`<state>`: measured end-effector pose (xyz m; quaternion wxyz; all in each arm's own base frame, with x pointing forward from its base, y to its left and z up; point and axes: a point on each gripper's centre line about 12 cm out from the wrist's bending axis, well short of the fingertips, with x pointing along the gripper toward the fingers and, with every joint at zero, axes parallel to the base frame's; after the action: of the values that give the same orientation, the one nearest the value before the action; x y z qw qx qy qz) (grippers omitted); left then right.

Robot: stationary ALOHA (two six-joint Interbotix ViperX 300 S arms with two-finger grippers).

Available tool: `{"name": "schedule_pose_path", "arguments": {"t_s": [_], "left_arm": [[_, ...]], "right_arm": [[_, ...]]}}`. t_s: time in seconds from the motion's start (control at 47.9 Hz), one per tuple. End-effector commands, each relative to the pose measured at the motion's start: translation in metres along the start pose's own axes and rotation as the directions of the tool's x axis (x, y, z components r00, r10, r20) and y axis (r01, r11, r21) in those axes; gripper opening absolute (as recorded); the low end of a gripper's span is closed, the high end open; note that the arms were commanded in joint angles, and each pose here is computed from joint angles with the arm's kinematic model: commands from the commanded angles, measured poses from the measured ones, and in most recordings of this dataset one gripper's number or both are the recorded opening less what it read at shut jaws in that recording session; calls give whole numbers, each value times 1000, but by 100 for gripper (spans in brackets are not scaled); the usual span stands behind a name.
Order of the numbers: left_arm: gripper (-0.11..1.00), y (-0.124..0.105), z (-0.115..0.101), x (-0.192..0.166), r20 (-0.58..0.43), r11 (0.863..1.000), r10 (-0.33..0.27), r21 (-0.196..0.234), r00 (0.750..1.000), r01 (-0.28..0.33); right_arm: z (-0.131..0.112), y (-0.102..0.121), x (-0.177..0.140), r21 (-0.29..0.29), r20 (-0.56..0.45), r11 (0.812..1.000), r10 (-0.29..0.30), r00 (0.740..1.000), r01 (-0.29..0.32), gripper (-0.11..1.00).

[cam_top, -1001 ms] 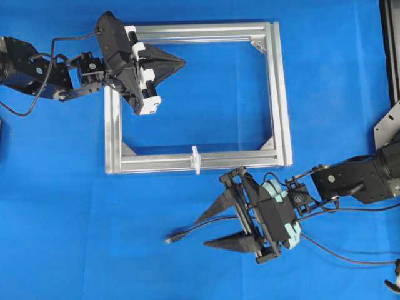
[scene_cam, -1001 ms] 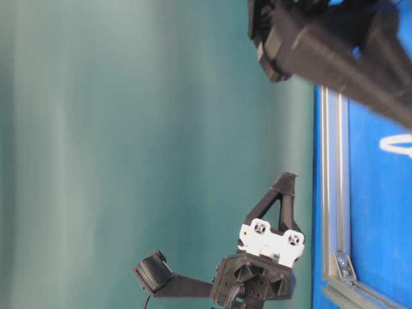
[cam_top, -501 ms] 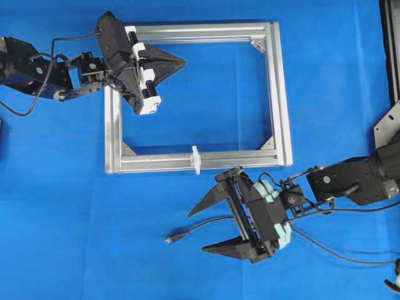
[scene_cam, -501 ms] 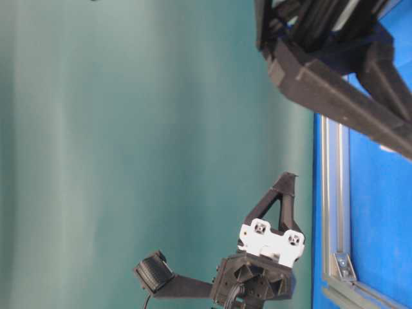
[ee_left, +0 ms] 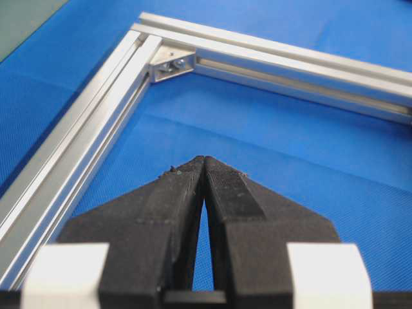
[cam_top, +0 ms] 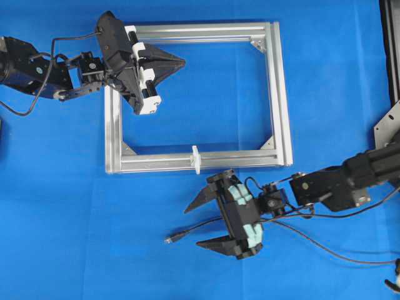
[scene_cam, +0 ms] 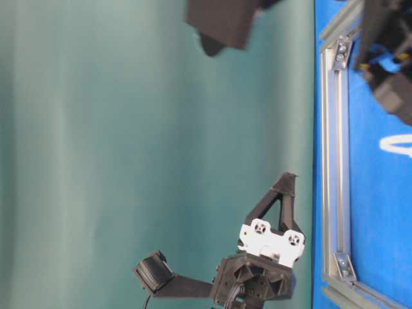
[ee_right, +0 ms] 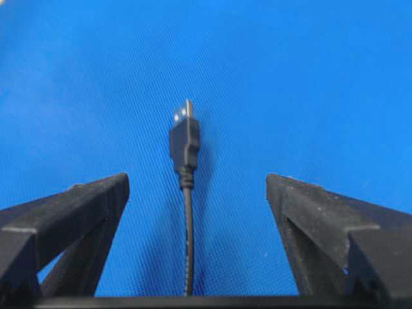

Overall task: Insert the wire through the string loop located in the center.
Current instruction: 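Lower the right gripper and close it on the cable behind the plug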

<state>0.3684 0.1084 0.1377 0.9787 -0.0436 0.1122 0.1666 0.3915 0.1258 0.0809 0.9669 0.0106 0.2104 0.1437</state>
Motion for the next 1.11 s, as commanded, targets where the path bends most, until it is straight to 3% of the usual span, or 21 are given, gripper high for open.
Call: {"name": "schedule_pose_path", "arguments": {"t_s": [0.0,0.355,0.501,0.584,0.709,0.814,0.876,1.085], "left_arm": [[0,-1,13,-2,40,1000,-4,0,999,4],[0,0,13,-2,40,1000,-3,0,999,3],[0,-1,13,-2,40,1000,-4,0,999,4],[0,-1,13,-2,40,1000,-4,0,999,4],[0,0,14,-2,41,1000,-3,0,999,3],[0,-1,14,-2,41,1000,-4,0,999,4],[0,0,14,-2,41,1000,-2,-1,999,2],[0,-1,13,-2,37,1000,-3,-1,999,3]], "right_arm": [[9,-2,4,13,29,1000,-9,1000,9,94],[2,-3,3,14,6,1000,-12,1000,12,89],[2,-3,3,12,-2,1000,-14,1000,14,81],[1,-3,3,11,-8,1000,-15,1000,15,65],[1,-4,2,7,-10,1000,-14,1000,14,27],[1,-5,2,8,-9,1000,-17,1000,17,5],[1,-5,2,8,-9,1000,-17,1000,17,-2],[1,-5,2,10,-9,1000,-17,1000,17,-2]]}}
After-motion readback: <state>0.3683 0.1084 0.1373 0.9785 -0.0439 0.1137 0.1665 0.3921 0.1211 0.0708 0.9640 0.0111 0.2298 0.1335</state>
